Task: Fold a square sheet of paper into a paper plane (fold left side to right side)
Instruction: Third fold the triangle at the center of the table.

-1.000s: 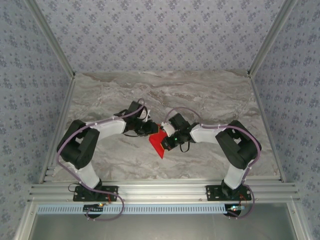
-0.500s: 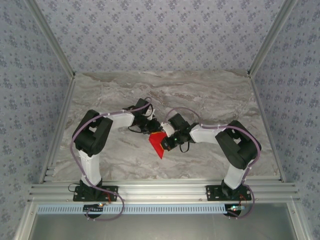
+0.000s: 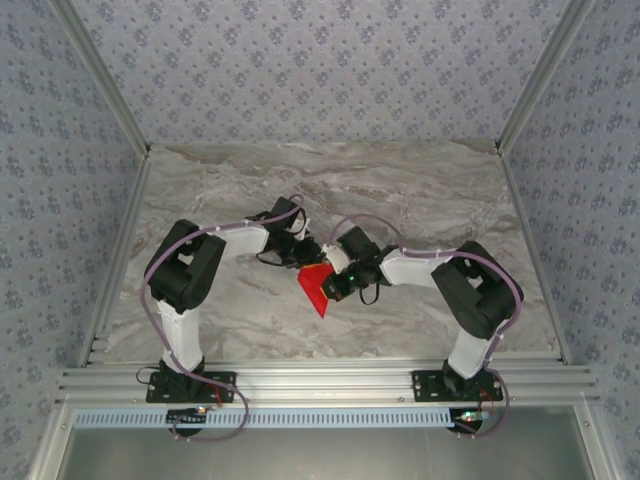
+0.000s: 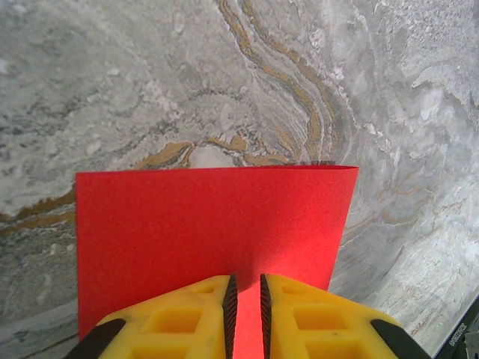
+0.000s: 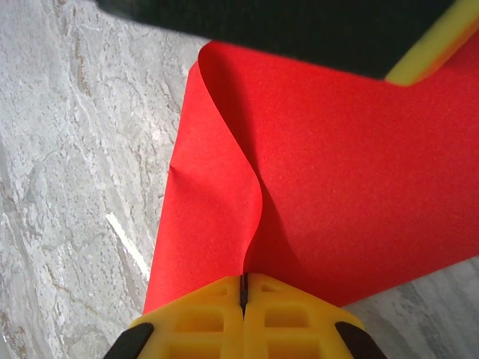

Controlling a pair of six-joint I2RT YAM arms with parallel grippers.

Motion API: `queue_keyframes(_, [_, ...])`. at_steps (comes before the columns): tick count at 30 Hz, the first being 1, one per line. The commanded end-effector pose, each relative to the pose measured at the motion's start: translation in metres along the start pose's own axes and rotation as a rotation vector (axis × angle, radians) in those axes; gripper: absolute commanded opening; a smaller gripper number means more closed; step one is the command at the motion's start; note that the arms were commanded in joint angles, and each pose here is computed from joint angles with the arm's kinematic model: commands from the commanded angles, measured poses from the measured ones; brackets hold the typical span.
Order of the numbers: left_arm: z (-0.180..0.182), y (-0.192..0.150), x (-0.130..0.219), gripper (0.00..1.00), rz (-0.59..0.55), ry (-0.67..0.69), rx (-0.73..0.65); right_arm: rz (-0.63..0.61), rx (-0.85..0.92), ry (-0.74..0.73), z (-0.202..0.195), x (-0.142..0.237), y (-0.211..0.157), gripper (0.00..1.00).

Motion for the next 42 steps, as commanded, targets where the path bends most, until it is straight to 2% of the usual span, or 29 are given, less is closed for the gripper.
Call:
queue_keyframes(1, [0.008,-0.014,-0.009,0.19,0.059,0.025,0.016,0.002,-0.002,0.022,0.004,0.008,0.001,0.00])
queue_keyframes(42, [0.005,-0.013,-0.010,0.18,0.060,0.019,0.013,-0.002,-0.012,0.010,0.002,0.001,0.005,0.00])
Point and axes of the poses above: each hand's point on the last joint's axis, 136 mm out from that joint toward the fingers, its own x axis back along the fingers, its own z axis along the line the jaws close on, y = z × x, the point moved 9 cm from there along x, back along the fingers, and after that the axes turned 15 degrees about -x, right-handed, at the moved point
